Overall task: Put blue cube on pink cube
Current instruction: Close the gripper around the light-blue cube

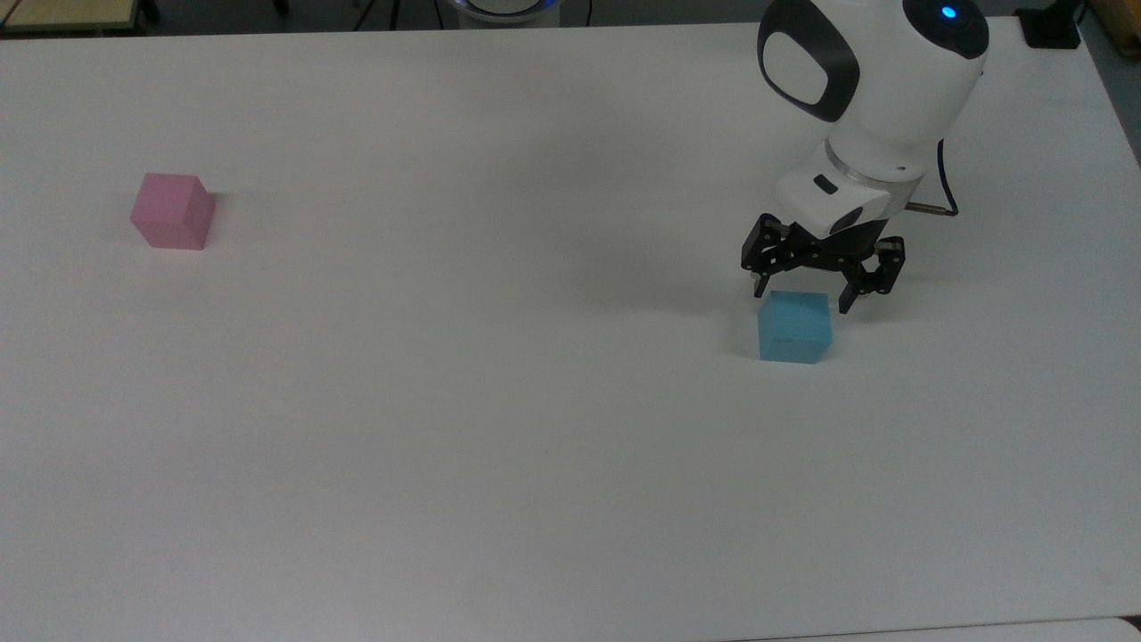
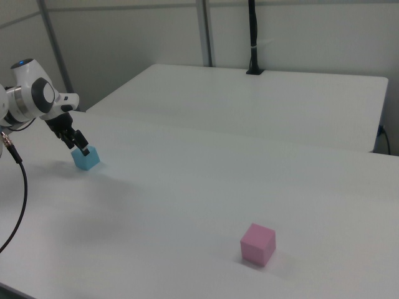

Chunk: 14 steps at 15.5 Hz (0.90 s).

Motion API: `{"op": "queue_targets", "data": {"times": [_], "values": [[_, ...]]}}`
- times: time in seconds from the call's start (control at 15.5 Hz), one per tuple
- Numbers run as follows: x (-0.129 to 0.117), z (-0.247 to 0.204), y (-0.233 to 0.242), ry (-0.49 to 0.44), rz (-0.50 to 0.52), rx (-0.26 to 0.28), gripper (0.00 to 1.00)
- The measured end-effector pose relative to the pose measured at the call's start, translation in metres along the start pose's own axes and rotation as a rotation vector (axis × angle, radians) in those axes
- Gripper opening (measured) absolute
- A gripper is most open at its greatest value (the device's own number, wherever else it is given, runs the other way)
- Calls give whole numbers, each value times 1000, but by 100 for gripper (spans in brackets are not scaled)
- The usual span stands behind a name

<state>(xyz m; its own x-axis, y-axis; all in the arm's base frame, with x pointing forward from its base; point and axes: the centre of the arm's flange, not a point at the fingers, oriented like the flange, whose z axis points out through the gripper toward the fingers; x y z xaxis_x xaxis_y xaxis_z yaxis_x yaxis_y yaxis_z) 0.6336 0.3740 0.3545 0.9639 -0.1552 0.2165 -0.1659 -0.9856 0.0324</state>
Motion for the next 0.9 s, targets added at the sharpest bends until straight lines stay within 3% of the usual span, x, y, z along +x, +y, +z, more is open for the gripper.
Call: {"op": "queue_targets", "data": {"times": [0.71, 0.77, 0.9], "values": [[-5, 25, -1, 1, -35, -47, 98], [-6, 29, -1, -2, -36, -50, 96], [-7, 32, -2, -5, -32, -53, 75]]}}
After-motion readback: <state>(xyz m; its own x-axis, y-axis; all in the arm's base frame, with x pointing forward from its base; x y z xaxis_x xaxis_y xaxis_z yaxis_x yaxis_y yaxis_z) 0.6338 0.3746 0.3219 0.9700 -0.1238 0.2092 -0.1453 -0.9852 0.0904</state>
